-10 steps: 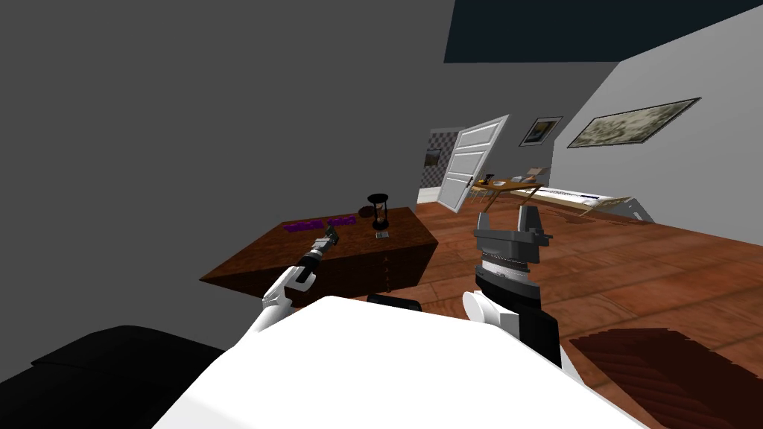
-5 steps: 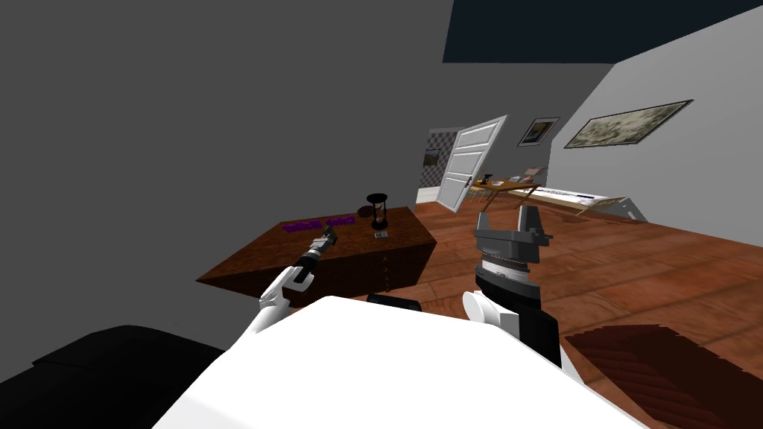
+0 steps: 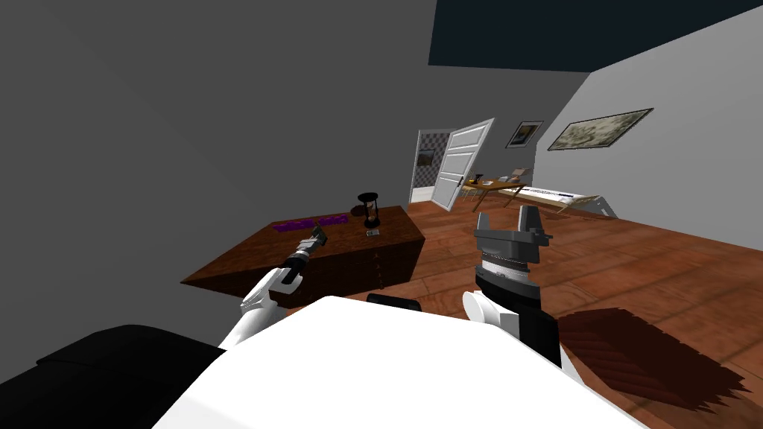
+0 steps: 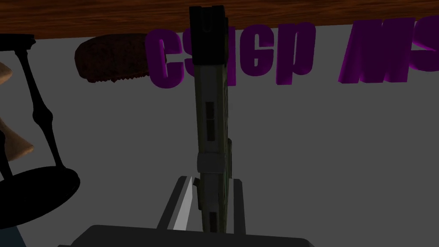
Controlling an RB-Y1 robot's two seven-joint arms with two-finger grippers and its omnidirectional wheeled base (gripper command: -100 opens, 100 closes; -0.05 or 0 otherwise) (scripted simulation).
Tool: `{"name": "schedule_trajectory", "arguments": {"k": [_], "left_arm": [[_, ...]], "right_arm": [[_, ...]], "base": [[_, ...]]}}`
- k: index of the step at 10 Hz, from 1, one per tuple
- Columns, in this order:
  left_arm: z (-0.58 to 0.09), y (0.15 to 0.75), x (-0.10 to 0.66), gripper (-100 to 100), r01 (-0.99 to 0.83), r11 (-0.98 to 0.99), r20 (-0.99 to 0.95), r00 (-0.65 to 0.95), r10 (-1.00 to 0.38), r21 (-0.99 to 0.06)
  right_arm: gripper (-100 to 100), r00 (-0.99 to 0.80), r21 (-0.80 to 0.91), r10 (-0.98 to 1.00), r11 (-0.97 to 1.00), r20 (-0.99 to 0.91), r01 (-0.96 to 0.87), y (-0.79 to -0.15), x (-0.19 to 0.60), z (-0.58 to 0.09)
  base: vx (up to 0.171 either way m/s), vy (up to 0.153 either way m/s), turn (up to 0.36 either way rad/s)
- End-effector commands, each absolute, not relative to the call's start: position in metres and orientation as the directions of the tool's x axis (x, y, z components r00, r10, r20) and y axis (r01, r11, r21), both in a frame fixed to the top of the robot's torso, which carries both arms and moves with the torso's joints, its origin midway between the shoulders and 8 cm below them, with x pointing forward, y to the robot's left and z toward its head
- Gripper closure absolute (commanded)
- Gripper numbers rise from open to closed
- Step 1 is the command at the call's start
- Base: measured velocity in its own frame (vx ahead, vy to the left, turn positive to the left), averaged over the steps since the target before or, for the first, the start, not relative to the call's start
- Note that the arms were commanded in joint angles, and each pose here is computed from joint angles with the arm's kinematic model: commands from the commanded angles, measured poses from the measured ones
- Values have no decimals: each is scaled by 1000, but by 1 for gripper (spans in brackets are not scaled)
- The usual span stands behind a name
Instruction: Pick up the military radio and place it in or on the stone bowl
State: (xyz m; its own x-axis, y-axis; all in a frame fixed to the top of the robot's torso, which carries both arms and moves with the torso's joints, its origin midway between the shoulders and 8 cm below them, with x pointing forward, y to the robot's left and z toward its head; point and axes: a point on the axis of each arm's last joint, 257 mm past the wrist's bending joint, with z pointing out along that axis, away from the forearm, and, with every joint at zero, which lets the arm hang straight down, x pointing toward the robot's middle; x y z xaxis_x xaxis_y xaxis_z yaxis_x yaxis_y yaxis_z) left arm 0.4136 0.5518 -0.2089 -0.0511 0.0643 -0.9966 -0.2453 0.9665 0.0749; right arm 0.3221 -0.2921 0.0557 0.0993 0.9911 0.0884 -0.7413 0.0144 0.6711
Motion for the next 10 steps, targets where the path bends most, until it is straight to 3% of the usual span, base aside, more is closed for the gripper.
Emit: {"name": "schedule_trajectory", "arguments": {"k": [1,6,10], "left_arm": [[-203,577,403,100,-291,952,-995,-61,82,96],[-173,665,368,100,-444,883,-988,-88,127,153],[-149,715,348,100,-536,827,-985,-95,141,171]], "right_arm": [[0,99,671,991,14,88,-741,-292,322,56],[0,99,671,991,14,88,-741,-292,322,56],[0,99,671,991,15,88,-741,-292,322,56]], "base": [[-46,-132,-112],[-47,-124,-177],[-35,-57,-162]]}}
